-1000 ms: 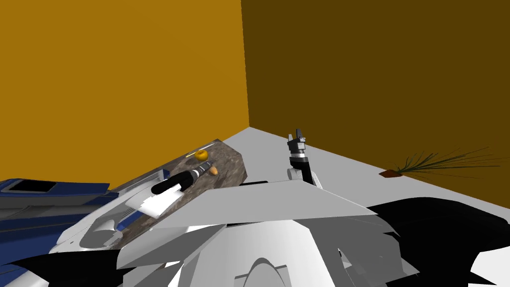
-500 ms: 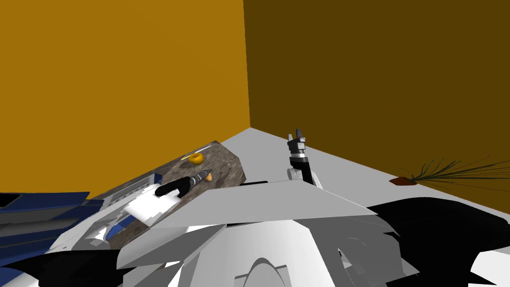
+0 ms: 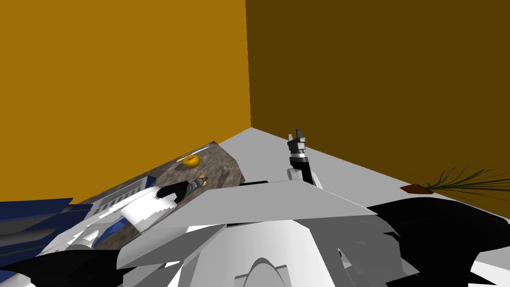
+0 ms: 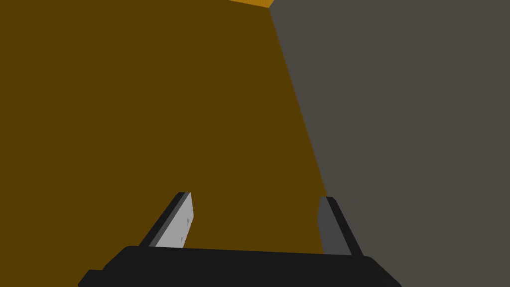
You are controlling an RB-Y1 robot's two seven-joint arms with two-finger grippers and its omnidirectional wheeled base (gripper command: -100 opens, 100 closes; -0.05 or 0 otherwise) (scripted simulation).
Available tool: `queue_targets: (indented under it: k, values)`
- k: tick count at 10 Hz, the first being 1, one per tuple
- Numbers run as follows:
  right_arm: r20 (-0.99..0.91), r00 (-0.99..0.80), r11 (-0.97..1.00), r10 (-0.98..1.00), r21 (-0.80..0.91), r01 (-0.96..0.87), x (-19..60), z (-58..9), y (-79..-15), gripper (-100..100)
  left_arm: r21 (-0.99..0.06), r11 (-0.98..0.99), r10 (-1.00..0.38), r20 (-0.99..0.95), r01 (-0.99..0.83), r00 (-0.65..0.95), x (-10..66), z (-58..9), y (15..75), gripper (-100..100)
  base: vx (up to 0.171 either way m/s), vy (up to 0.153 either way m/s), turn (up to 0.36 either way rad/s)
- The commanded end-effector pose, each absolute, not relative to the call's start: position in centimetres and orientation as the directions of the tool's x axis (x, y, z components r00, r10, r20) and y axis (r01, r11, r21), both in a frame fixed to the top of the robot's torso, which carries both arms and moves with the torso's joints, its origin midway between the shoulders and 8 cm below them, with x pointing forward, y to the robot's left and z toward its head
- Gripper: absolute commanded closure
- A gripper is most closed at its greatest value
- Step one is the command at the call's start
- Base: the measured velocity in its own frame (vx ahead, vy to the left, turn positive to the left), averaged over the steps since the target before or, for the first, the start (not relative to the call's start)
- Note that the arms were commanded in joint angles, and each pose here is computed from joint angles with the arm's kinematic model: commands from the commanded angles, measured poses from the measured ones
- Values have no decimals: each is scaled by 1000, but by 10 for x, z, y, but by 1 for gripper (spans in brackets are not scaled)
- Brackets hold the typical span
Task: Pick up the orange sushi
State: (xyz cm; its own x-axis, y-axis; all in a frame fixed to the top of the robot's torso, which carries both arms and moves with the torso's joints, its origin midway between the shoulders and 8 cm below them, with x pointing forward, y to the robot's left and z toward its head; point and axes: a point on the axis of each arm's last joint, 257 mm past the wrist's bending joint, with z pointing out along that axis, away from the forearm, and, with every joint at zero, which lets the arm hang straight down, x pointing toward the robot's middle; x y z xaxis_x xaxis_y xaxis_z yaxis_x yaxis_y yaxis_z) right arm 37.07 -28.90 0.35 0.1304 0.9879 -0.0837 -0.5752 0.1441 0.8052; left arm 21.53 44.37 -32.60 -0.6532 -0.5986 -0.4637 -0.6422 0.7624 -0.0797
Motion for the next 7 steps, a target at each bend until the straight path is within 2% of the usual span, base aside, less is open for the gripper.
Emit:
queue_targets:
  k: [1, 2, 3, 7]
  values:
    - [-84, 130, 144, 988, 805, -575, 371, 3, -289, 0, -80, 762, -599, -464, -642, -653, 215, -326, 444, -100, 23, -25, 14]
    - [-84, 130, 144, 988, 805, -575, 371, 3, -289, 0, -74, 762, -598, -462, -643, -655, 214, -327, 444, 0, 5, -5, -1]
    - [-84, 130, 144, 988, 805, -575, 371, 3, -289, 0, -75, 756, -604, -463, -650, -649, 214, -333, 449, -100, 2, -4, -57]
    - [-84, 130, 144, 988, 805, -575, 371, 3, -289, 0, -75, 746, -614, -463, -662, -639, 213, -343, 456, -100, -1, -1, -53]
